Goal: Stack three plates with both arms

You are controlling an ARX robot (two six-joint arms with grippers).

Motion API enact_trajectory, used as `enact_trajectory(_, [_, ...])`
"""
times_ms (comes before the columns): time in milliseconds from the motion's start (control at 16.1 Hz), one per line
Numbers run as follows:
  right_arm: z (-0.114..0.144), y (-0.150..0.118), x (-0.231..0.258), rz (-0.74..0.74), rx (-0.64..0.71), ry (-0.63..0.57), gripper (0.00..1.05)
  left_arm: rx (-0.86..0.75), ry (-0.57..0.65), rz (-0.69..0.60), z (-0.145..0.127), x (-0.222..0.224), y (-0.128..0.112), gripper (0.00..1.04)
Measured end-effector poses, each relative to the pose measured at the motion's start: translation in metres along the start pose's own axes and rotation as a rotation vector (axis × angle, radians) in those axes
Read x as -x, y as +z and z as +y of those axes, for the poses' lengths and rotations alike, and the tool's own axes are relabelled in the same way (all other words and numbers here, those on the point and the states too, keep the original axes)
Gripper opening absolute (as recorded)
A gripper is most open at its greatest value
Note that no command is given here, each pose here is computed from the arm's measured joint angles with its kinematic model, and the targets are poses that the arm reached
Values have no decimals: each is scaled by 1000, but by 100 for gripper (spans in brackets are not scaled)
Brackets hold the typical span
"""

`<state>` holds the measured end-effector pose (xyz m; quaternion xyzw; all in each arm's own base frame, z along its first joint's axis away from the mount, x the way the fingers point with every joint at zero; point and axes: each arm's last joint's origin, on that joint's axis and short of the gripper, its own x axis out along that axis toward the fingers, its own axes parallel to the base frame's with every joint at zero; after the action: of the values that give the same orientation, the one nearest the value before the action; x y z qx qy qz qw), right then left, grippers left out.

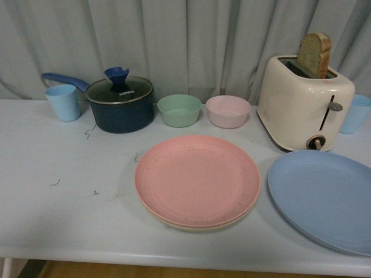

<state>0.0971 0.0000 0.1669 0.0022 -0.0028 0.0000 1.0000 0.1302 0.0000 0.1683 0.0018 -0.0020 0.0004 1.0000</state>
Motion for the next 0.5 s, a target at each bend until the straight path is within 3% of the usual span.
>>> enact_trajectory(496, [0, 0, 0, 0, 0, 0, 98, 0, 0, -9, 0, 14, 2, 2])
